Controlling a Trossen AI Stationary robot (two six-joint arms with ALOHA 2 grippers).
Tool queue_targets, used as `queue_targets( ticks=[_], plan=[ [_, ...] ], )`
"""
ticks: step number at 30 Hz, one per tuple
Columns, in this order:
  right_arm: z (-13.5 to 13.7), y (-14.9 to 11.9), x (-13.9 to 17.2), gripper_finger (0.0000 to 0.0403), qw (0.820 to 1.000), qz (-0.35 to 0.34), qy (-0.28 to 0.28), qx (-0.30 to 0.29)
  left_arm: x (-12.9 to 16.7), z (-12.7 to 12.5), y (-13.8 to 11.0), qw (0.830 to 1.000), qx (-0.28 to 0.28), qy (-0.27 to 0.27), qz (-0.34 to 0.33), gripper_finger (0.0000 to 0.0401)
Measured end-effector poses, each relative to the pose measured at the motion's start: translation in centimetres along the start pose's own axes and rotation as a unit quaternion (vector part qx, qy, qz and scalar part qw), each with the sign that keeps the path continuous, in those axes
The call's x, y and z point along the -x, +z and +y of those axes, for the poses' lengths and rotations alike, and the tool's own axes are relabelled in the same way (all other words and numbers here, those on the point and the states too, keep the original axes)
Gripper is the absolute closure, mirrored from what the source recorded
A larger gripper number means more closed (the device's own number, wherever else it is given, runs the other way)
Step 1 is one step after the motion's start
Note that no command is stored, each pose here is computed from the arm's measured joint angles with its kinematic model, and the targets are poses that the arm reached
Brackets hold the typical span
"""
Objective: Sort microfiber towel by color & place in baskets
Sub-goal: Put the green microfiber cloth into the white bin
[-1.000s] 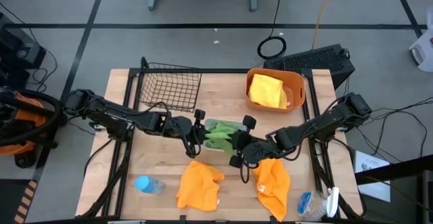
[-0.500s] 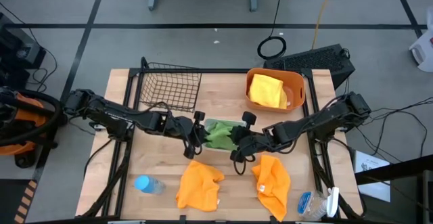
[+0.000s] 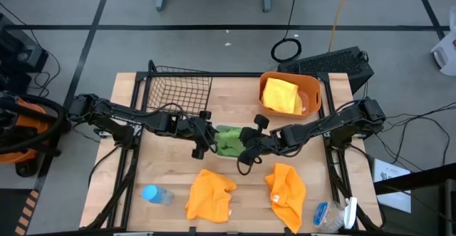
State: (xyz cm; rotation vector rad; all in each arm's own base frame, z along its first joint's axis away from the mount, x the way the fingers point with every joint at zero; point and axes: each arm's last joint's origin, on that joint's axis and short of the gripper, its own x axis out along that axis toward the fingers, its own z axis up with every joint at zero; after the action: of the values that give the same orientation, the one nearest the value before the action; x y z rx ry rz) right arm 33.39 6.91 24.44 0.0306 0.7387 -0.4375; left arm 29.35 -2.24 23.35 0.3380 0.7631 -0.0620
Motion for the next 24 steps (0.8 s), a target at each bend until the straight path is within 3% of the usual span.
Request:
queue_targets(
  ticks=[16, 24],
  plan=[
    [0.0, -1.9, -4.9, 0.0391, 0.997, 0.074, -0.012, -0.004, 0.1, -0.7, -0.2, 0.999, 0.028, -0.009, 0.016, 0.0209],
    [0.2, -3.0, -6.8, 0.0363, 0.995, 0.098, -0.02, -0.001, 0.3, -2.0, 0.3, 0.999, 0.007, -0.039, -0.004, 0.0209]
  ],
)
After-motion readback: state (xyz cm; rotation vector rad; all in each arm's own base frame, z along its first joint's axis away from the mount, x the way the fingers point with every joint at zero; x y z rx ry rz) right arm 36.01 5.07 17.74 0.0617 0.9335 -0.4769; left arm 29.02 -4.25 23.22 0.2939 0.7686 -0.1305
